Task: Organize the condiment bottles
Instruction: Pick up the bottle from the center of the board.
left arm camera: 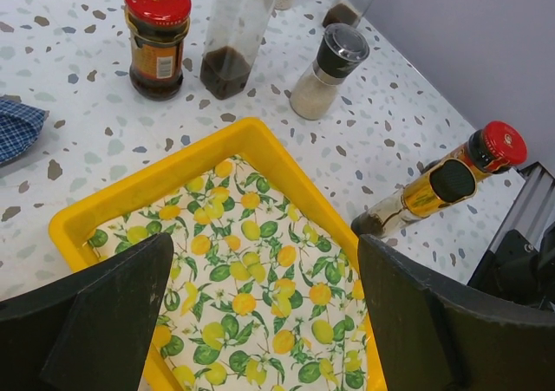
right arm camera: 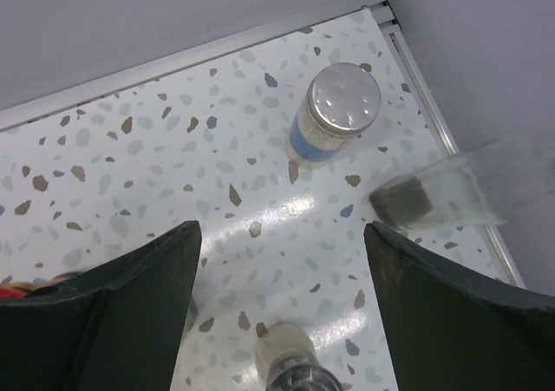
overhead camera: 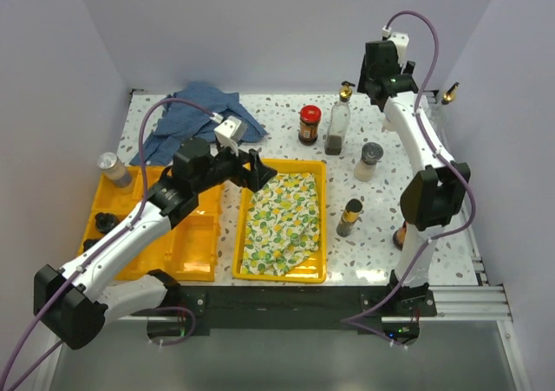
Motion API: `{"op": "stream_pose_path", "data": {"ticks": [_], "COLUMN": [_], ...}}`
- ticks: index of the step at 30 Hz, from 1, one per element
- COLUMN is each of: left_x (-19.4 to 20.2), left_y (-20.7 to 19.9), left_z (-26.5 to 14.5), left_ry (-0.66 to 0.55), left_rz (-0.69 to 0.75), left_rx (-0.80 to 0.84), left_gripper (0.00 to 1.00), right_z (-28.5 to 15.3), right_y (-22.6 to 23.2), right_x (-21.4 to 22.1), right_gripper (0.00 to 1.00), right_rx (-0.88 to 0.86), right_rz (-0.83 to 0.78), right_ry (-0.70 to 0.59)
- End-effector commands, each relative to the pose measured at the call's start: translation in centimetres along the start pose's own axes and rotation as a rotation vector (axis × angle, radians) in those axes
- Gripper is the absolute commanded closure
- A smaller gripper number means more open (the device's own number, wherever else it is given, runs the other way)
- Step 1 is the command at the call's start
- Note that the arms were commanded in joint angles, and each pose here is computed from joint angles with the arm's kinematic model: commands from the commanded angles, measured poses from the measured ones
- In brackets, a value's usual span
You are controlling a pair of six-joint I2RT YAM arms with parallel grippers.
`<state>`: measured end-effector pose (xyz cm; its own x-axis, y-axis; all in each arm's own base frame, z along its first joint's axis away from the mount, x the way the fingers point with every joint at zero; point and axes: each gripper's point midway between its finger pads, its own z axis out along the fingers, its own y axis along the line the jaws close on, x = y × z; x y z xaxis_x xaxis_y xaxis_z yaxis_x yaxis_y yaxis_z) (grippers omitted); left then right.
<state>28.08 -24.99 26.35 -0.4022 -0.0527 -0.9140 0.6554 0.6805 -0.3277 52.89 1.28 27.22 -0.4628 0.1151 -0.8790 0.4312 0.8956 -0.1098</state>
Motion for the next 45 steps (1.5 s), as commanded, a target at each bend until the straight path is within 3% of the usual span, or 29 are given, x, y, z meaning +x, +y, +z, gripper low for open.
{"op": "stream_pose_path", "data": {"ticks": [1, 24, 35, 45], "left_x": [-2.0, -2.4, -2.3, -2.2], "left_y": [0.1, 1.4, 1.5, 1.6], "left_z": [-0.5, -0.8, -0.6, -0.5], "left_ry": [-0.076, -0.091, -0.082, -0.077], "left_rz": [0.039, 0.057, 0.057, 0.058], "left_rx": [-0.024, -0.095, -0.099, -0.109], "left_gripper": [0.08, 0.07, 0.07, 0.07], "right_z": [1.7, 12.2, 13.0, 11.4], "right_y": [-1.7, -1.8, -2.5, -2.9], "right_x": [-4.4, 1.2, 2.2, -1.0], "right_gripper": [0.2, 0.22, 0.18, 0.19], "right_rx": [0.089, 0.164, 0.218, 0.199], "right_rz": [0.105, 0.066, 0.061, 0.073], "right_ry": [-0.12, -0.035, -0.036, -0.101]}}
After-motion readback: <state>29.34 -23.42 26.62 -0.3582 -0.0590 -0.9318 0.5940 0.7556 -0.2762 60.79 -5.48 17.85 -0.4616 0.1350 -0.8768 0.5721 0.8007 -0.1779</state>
